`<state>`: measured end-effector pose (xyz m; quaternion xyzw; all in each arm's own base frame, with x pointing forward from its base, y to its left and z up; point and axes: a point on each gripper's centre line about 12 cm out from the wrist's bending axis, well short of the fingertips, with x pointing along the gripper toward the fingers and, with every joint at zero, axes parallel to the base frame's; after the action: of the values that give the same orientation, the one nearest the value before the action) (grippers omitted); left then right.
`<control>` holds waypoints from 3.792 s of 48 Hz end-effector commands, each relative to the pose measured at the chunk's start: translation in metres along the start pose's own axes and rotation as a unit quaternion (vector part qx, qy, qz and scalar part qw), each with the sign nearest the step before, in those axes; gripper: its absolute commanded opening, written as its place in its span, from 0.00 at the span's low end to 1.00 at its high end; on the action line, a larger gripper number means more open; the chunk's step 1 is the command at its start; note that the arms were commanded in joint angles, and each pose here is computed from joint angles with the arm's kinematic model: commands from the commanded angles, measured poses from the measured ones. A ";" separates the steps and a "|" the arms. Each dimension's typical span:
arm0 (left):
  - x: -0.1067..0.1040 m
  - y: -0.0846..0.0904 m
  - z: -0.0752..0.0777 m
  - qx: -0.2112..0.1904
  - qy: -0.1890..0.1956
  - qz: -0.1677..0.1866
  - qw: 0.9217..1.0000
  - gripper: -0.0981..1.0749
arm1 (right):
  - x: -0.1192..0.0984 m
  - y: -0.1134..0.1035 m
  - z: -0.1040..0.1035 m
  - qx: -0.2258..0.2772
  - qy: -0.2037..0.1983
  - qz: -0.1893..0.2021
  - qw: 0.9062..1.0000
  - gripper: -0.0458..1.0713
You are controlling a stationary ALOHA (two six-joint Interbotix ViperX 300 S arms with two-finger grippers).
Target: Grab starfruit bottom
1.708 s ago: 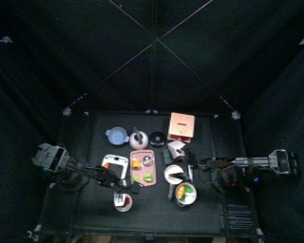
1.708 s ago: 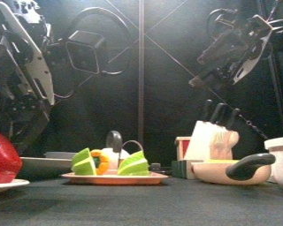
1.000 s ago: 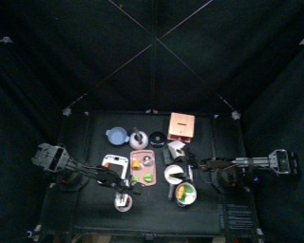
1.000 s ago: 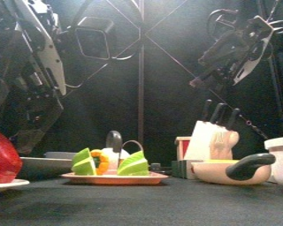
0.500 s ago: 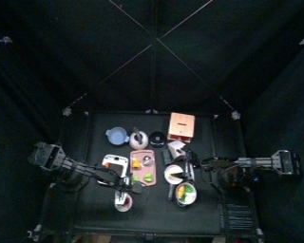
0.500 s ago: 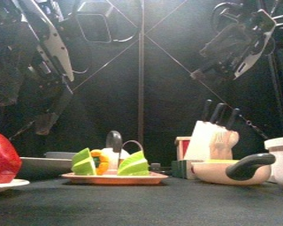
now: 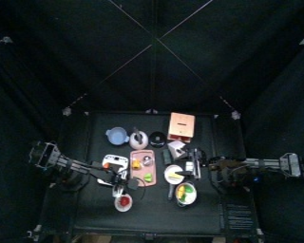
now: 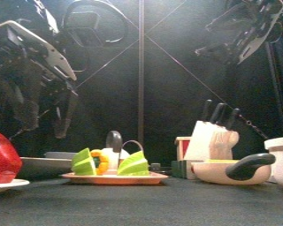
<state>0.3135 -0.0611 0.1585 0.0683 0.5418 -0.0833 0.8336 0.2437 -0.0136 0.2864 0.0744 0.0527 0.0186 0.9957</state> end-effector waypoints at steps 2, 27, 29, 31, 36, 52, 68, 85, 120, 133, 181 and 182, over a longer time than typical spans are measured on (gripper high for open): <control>-0.007 0.008 0.007 0.008 -0.044 0.015 0.999 0.91 | 0.001 -0.001 0.007 0.000 -0.012 0.003 1.000 0.92; 0.016 0.032 0.001 -0.012 -0.096 0.033 0.995 0.91 | 0.004 0.004 0.006 0.009 -0.029 0.031 0.999 0.92; 0.019 0.033 0.001 -0.018 -0.095 0.032 0.995 0.91 | 0.004 0.004 0.006 0.010 -0.028 0.031 0.999 0.92; 0.022 0.035 0.002 -0.024 -0.094 0.032 0.995 0.91 | 0.004 0.003 0.006 0.009 -0.028 0.030 0.999 0.92; 0.028 0.038 0.005 -0.029 -0.093 0.032 0.995 0.91 | 0.004 0.003 0.005 0.008 -0.027 0.030 0.999 0.92; 0.044 0.045 0.009 -0.034 -0.077 0.035 0.996 0.91 | 0.004 0.003 0.002 0.008 -0.022 0.030 0.999 0.92; 0.048 0.048 0.012 -0.059 -0.074 0.031 0.995 0.91 | 0.006 -0.003 -0.001 0.011 -0.016 0.019 1.000 0.92; 0.051 0.048 0.012 -0.076 -0.064 0.025 0.995 0.91 | 0.007 -0.006 -0.002 0.014 -0.015 0.013 1.000 0.92; 0.052 0.047 0.013 -0.081 -0.058 0.022 0.995 0.91 | 0.007 -0.008 -0.003 0.018 -0.014 0.010 1.000 0.92; 0.052 0.047 0.012 -0.082 -0.056 0.022 0.995 0.90 | 0.007 -0.008 -0.003 0.019 -0.014 0.010 1.000 0.92; 0.044 0.047 0.015 -0.079 -0.052 0.022 0.995 0.68 | 0.007 -0.008 -0.004 0.020 -0.013 0.009 1.000 0.92; 0.044 0.046 0.015 -0.077 -0.053 0.022 0.995 0.68 | 0.007 -0.008 -0.005 0.021 -0.012 0.009 1.000 0.92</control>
<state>0.3470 -0.0215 0.1094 0.0092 0.5219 -0.0251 0.8526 0.2493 -0.0200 0.2738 0.0954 0.0505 0.0243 0.9939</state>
